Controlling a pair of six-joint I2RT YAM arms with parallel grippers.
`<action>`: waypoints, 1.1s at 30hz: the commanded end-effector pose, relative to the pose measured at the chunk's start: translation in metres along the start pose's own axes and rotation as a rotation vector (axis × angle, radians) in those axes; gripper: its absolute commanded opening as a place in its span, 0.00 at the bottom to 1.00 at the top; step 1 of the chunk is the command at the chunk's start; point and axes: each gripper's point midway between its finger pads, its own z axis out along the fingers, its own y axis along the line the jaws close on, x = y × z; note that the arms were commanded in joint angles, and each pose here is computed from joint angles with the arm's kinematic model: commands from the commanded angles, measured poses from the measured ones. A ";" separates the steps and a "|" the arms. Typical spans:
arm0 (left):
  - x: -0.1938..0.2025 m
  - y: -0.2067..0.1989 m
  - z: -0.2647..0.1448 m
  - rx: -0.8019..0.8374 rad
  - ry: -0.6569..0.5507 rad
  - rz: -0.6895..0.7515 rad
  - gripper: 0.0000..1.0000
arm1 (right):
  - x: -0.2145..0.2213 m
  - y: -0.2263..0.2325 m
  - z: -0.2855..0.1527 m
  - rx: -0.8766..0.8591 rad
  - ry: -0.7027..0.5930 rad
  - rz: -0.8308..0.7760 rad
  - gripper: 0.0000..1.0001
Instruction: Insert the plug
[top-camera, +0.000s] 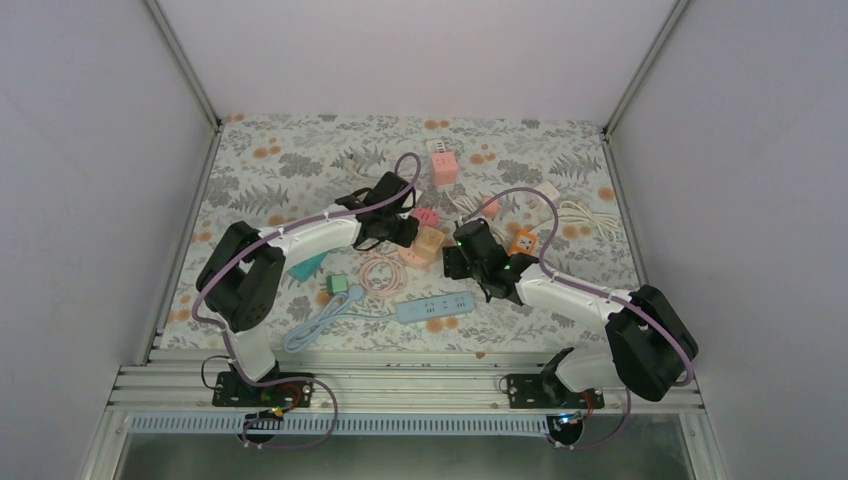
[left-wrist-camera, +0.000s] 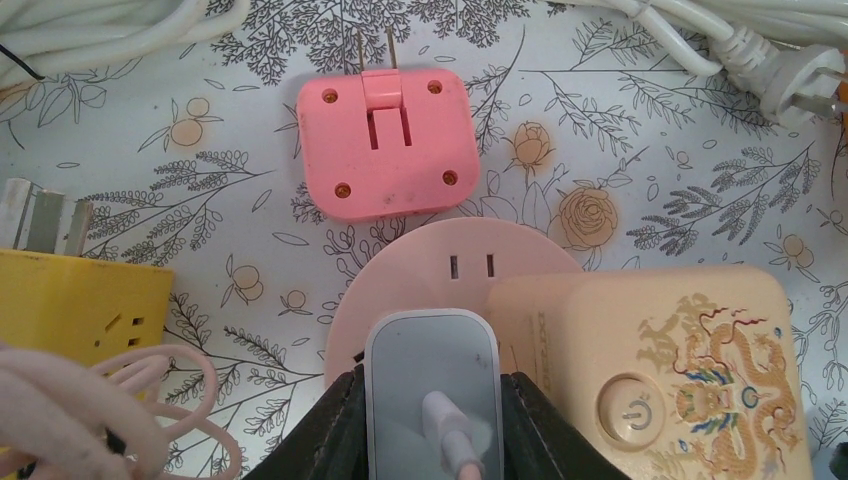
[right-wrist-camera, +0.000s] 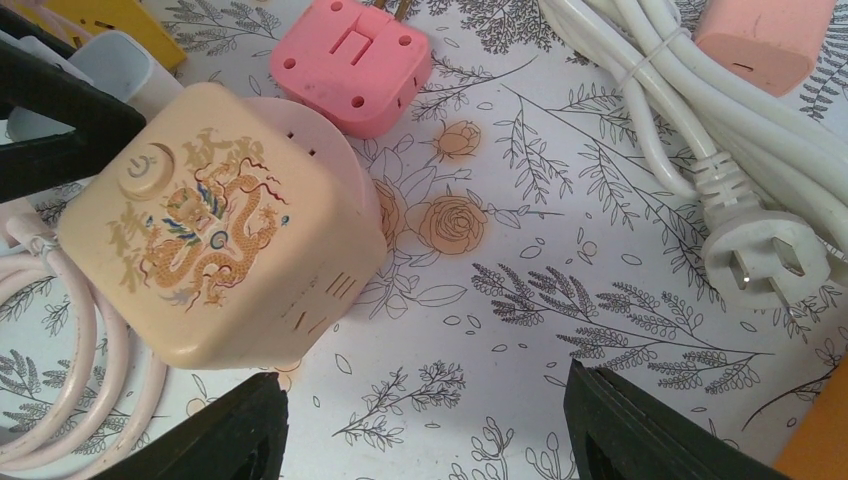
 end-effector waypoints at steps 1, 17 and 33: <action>0.007 -0.001 -0.002 -0.009 0.044 -0.007 0.22 | -0.012 0.000 -0.002 0.017 -0.041 0.017 0.72; 0.058 0.018 0.031 -0.097 0.168 0.053 0.22 | -0.010 -0.002 -0.002 0.024 -0.045 0.022 0.72; 0.092 0.018 0.040 -0.200 0.209 0.108 0.21 | -0.013 -0.002 -0.003 0.026 -0.058 0.021 0.72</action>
